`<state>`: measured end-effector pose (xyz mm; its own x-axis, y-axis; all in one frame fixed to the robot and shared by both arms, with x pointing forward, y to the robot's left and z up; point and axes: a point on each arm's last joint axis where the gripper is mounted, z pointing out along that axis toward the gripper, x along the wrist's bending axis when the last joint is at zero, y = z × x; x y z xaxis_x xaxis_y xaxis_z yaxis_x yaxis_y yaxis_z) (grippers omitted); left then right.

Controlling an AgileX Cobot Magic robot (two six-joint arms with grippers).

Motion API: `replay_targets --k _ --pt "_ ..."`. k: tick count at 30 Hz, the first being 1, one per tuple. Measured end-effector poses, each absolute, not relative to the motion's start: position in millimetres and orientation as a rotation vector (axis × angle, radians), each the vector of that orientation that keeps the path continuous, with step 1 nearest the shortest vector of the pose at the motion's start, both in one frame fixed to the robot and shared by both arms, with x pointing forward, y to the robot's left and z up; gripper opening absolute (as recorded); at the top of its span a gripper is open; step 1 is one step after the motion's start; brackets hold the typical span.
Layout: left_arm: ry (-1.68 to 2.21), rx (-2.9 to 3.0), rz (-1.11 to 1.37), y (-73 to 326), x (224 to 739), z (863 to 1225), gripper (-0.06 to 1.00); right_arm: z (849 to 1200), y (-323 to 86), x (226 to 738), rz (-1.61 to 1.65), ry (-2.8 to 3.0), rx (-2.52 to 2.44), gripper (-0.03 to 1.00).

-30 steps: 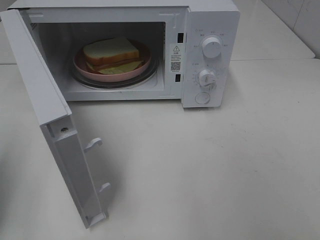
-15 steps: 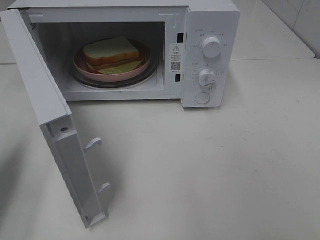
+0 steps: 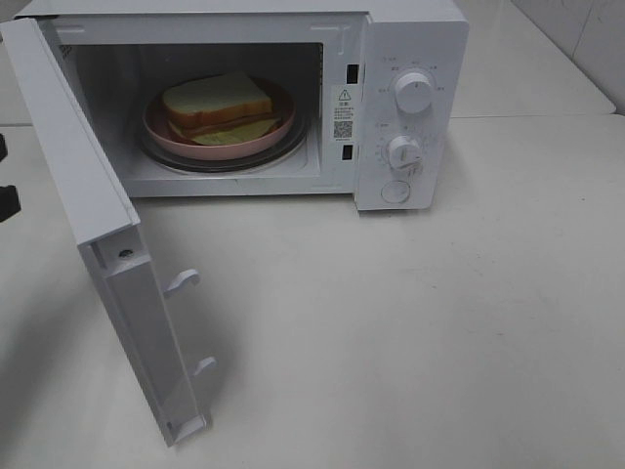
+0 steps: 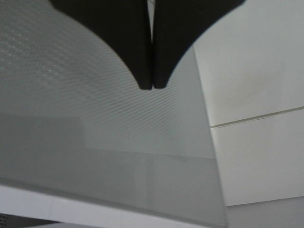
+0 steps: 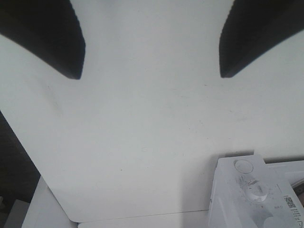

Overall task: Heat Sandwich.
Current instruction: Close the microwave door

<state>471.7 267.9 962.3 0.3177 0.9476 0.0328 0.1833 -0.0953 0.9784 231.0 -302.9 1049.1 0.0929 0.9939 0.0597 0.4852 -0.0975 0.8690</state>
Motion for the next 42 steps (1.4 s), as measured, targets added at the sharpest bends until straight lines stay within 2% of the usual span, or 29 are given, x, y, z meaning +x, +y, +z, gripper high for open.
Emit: replay_targets --k 10,19,42 --pt "0.987 1.592 0.838 239.6 484.9 955.1 0.0 1049.1 -302.9 231.0 0.926 1.474 1.675 0.75" --pt "0.893 1.582 0.795 212.2 492.8 963.3 0.0 1049.1 -302.9 231.0 0.926 1.474 1.675 0.75" --pt "0.964 1.538 0.76 128.7 513.5 956.4 0.0 1049.1 -302.9 231.0 0.926 1.474 1.675 0.75"
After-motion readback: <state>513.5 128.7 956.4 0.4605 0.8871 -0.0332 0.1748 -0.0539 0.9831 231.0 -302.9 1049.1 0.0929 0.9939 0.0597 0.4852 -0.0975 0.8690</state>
